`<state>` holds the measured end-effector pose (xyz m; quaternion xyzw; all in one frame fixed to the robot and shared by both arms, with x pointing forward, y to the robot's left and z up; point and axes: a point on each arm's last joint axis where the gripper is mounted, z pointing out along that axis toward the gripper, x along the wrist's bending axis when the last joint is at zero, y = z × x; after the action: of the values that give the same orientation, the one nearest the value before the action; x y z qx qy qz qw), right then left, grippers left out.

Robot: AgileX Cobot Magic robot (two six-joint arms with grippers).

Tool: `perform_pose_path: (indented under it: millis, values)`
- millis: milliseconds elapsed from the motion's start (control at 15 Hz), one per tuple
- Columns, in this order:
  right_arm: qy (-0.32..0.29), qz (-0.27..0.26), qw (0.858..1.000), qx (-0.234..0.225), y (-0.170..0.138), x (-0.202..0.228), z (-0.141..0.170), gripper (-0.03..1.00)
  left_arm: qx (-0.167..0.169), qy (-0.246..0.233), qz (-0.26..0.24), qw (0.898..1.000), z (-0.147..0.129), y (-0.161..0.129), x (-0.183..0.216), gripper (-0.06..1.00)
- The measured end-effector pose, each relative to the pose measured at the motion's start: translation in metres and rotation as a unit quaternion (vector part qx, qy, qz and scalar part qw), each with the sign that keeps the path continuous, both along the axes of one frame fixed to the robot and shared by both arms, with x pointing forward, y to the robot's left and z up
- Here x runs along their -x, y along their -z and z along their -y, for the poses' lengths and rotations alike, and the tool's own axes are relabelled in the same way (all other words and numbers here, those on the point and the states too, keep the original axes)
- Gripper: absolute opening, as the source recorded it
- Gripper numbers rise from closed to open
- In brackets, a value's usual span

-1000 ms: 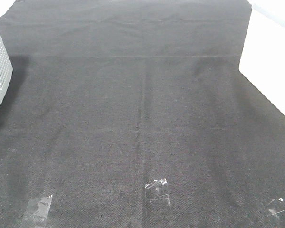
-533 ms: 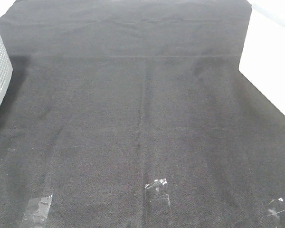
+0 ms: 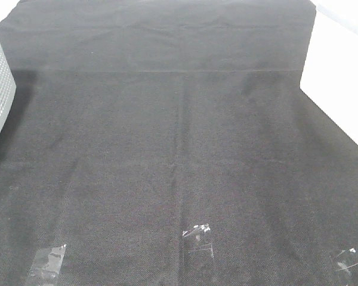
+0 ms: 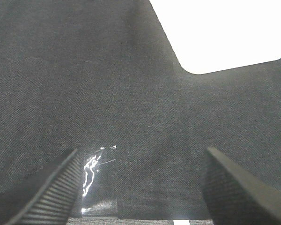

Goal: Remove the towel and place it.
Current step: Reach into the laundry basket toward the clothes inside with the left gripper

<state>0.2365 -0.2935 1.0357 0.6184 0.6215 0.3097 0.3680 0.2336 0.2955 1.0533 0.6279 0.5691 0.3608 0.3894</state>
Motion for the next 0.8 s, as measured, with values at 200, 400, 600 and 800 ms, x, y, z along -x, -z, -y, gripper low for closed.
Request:
perform_pose_path:
  millis: [200, 400, 600, 800]
  values:
    - [0.000, 0.000, 1.000, 0.000, 0.000, 0.000, 0.000, 0.69, 0.000, 0.000, 0.000, 1.000, 0.000, 0.000, 0.000, 0.99]
    - [0.000, 0.000, 1.000, 0.000, 0.000, 0.000, 0.000, 0.69, -0.004, 0.004, 0.000, 1.000, 0.000, 0.000, 0.000, 0.99]
    - [0.000, 0.000, 1.000, 0.000, 0.000, 0.000, 0.000, 0.69, -0.054, 0.034, -0.055, 0.996, 0.001, -0.020, -0.006, 0.99]
    - [0.000, 0.000, 1.000, 0.000, 0.000, 0.000, 0.000, 0.69, -0.132, 0.087, -0.107, 0.982, 0.001, -0.074, -0.053, 0.99]
